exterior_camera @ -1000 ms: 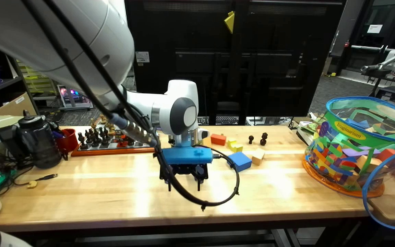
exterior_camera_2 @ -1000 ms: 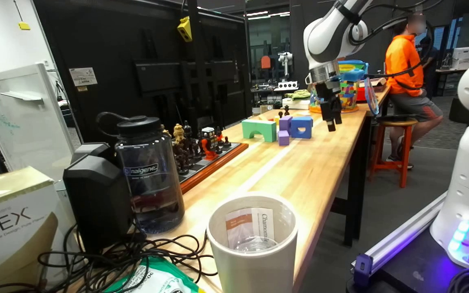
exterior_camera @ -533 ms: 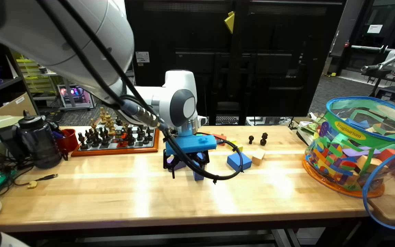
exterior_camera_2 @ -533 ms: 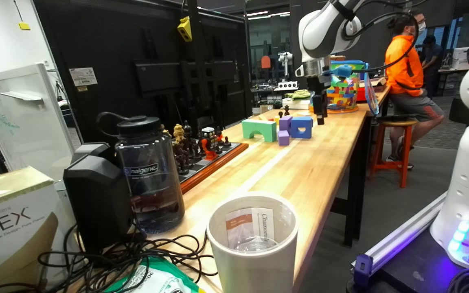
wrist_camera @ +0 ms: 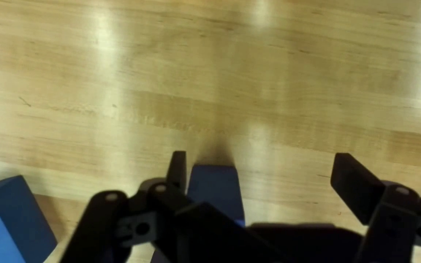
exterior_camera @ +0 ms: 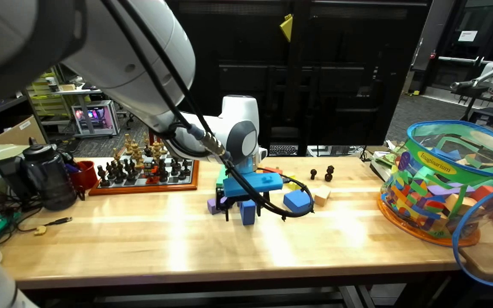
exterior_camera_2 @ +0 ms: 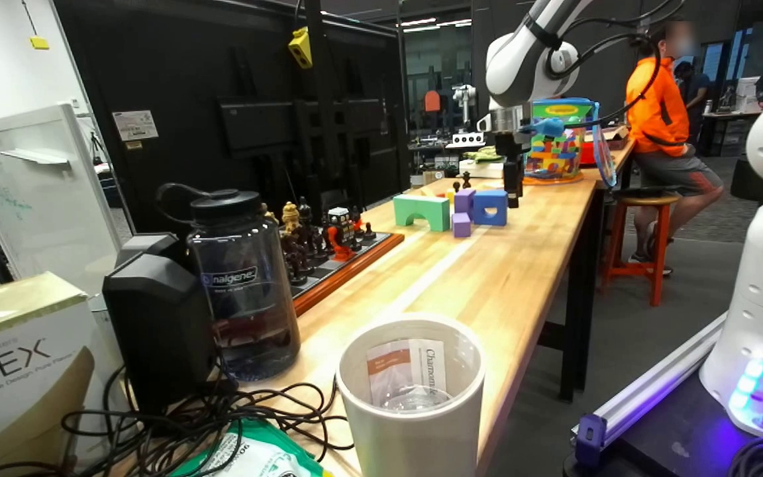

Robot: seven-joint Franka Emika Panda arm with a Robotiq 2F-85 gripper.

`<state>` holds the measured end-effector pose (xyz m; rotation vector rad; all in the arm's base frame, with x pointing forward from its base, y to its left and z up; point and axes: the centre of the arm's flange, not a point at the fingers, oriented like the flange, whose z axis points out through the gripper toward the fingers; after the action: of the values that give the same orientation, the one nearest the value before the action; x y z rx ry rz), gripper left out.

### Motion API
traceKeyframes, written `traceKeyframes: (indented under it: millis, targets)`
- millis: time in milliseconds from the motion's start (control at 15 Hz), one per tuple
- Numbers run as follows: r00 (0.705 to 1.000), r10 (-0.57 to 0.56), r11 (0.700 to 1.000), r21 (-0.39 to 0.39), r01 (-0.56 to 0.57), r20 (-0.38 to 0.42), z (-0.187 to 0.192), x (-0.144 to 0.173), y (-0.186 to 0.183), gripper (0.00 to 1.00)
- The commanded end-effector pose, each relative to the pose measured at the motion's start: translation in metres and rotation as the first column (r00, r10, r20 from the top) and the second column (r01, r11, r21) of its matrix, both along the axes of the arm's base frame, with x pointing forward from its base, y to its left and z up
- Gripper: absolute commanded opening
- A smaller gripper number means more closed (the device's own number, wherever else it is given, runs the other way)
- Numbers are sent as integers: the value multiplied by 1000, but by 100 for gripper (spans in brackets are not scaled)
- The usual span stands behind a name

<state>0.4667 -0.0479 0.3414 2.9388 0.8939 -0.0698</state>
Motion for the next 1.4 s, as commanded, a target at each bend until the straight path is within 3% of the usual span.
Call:
traceKeyframes:
  millis: [0, 400, 1200, 1267, 1333]
  targets:
    - [999, 34, 999, 0, -34, 20, 7, 14, -5, 100]
    - [997, 59, 998, 8, -59, 44, 16, 30, 2, 100]
    - [997, 82, 996, 44, -82, 9, -4, 58, 2, 100]
    - [997, 82, 996, 40, -82, 7, -5, 58, 1, 75]
    - [997, 81, 996, 35, -82, 6, -6, 58, 1, 74]
